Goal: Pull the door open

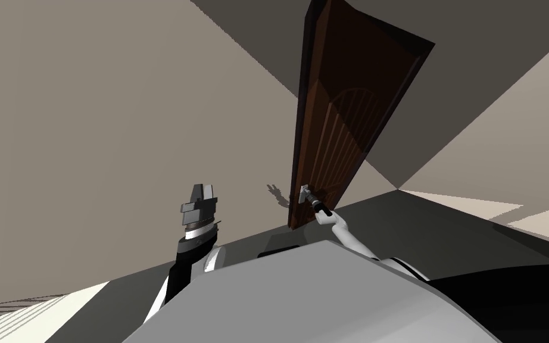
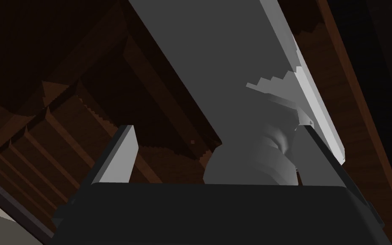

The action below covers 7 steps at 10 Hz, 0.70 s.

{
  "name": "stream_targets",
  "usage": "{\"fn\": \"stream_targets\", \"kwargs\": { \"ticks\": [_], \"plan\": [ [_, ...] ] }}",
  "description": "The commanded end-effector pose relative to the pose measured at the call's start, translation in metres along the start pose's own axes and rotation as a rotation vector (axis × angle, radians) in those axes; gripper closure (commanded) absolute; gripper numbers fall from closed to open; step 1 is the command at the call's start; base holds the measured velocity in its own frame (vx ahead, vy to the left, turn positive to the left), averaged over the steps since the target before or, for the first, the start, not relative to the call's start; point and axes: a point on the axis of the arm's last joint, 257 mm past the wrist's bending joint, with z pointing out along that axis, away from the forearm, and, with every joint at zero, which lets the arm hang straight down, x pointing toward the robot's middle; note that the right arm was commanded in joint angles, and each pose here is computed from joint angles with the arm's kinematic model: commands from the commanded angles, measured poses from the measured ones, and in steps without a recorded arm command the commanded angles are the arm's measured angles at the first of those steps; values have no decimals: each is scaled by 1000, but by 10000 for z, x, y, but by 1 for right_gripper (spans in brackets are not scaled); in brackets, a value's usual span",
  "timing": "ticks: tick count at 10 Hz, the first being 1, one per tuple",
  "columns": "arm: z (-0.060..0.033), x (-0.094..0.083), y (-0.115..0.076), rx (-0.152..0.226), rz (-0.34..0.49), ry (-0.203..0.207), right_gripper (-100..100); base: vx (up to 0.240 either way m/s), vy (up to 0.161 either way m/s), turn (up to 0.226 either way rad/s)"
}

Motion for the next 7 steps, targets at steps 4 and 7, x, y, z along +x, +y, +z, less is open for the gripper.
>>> {"fn": "stream_targets", "kwargs": {
  "ticks": [4,7],
  "plan": [
    [-16,-72,-262,67,92,3,100,-7,-3,-22],
    [-16,-72,-262,67,92,3,100,-7,2,4]
  ]
}}
